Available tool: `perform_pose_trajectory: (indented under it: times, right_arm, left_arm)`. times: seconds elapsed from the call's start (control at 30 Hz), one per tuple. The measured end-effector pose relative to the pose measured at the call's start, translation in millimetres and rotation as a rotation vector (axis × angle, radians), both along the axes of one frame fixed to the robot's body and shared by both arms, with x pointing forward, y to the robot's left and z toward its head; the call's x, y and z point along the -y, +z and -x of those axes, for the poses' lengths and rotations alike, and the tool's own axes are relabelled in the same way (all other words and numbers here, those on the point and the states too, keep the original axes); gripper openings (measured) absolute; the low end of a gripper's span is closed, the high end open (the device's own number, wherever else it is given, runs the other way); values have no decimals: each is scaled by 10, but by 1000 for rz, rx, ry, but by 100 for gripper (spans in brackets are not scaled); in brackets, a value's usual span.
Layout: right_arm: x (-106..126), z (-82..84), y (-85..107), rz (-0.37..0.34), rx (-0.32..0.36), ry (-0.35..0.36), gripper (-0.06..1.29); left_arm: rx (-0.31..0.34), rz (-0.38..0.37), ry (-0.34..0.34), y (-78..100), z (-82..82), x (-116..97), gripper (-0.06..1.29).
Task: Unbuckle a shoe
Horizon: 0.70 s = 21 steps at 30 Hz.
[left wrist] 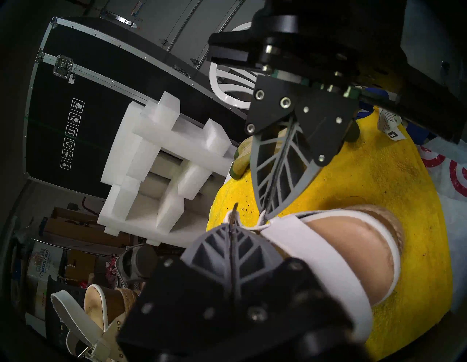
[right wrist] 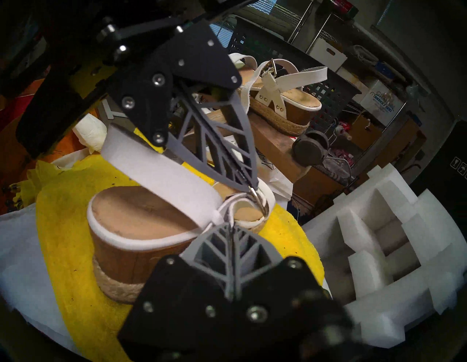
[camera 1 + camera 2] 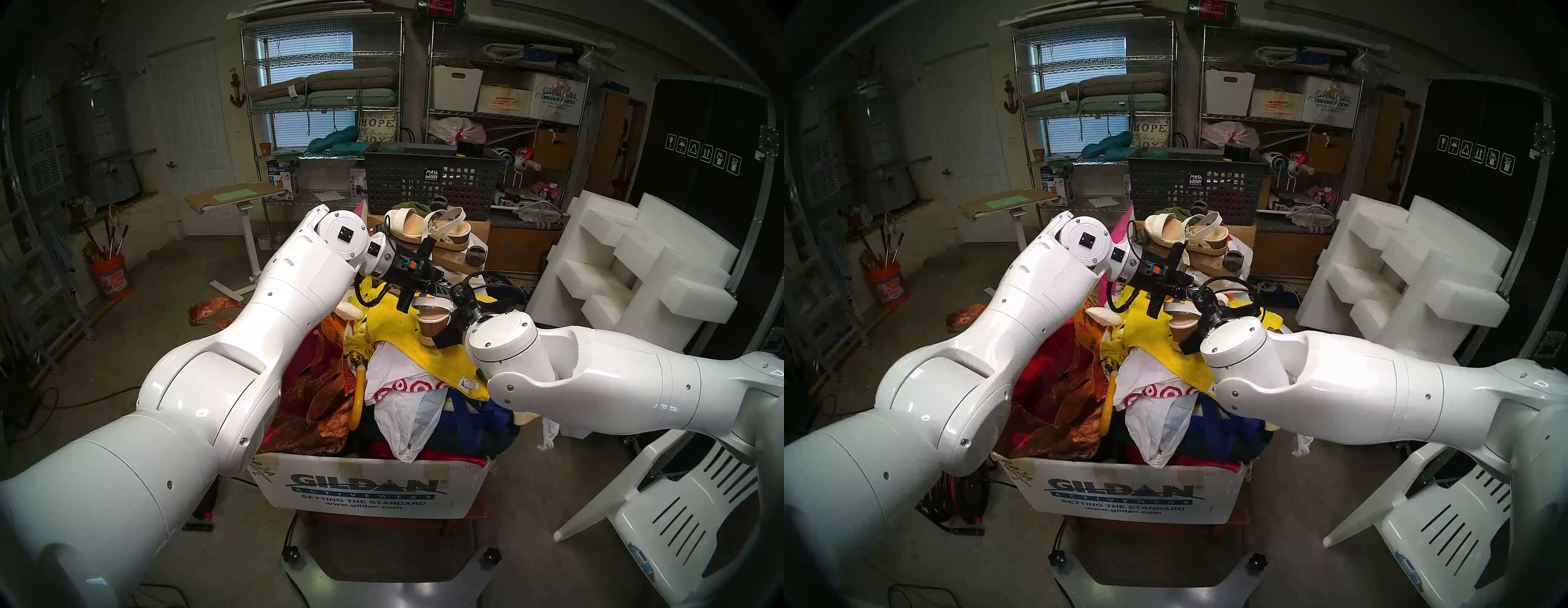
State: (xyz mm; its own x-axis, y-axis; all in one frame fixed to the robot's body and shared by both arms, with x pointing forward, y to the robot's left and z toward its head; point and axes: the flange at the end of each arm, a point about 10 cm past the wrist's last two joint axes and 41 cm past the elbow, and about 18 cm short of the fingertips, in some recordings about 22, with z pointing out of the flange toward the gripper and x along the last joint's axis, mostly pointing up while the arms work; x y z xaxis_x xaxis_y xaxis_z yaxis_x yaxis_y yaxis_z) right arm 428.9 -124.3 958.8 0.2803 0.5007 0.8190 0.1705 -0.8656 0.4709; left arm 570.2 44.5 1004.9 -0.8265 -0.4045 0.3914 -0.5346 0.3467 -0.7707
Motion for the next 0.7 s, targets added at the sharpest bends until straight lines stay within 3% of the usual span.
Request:
perform_pose_trajectory:
  times: [0.7]
  right_arm:
    - [-40, -27, 72, -20, 72, -14, -3]
  left_arm:
    - [-9, -2, 20, 27, 0, -138, -2]
